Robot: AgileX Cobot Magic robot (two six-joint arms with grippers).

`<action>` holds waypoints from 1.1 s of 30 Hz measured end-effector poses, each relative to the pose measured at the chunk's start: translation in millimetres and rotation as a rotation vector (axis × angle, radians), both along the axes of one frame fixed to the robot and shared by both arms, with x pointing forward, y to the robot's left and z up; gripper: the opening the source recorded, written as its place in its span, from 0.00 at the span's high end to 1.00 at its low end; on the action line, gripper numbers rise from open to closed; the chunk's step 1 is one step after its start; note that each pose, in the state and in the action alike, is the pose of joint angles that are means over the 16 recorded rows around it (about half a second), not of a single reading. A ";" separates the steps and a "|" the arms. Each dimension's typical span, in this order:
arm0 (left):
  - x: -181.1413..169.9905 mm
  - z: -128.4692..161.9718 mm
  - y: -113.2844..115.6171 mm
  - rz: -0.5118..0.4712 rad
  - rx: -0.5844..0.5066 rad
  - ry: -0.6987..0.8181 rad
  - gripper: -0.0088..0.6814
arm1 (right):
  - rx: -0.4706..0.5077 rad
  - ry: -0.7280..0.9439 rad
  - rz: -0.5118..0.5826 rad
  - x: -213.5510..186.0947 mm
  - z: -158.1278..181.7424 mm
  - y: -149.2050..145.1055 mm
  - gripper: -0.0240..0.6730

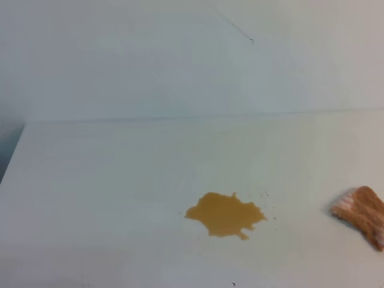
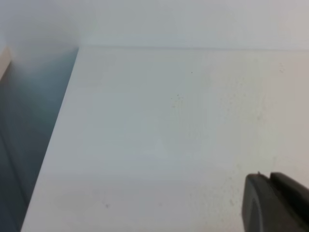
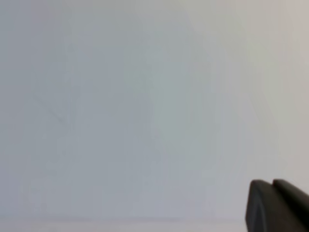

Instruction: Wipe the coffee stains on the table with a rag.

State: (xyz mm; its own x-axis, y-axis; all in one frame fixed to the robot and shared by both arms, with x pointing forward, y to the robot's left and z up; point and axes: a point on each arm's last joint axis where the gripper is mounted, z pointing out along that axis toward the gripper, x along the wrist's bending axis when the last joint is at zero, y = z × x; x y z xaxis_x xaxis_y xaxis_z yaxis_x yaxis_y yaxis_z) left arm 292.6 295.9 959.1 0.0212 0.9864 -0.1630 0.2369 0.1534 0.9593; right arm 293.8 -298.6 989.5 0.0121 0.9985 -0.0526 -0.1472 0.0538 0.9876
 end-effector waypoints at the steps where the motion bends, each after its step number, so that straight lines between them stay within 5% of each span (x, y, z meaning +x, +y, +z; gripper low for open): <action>1: 0.0 0.0 0.0 0.000 0.000 0.000 0.99 | 0.000 -0.038 0.004 -0.6 3.4 0.4 0.97; 13: 0.0 0.0 0.0 0.000 0.000 0.000 0.99 | 0.101 -0.355 0.018 -10.0 33.6 -1.4 0.97; 20: 0.0 0.0 0.0 0.000 0.000 0.000 0.99 | 0.121 -0.391 -0.005 -16.3 62.7 -4.1 0.97; 26: 0.0 0.0 0.0 0.000 0.000 0.000 0.99 | 0.013 -0.227 -0.012 -14.3 106.6 -1.3 0.97; 33: 0.0 0.0 0.0 0.000 0.000 0.000 0.99 | -0.189 0.199 0.001 16.7 147.8 0.8 0.97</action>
State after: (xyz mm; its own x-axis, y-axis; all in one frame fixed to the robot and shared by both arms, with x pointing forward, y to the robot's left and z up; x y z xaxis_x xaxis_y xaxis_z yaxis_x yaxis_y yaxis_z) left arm 292.6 295.9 959.1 0.0212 0.9864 -0.1630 0.2369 0.1534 0.9593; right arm 310.5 -297.8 1137.3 -0.0184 0.9709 -0.2388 0.0485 0.2394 0.9697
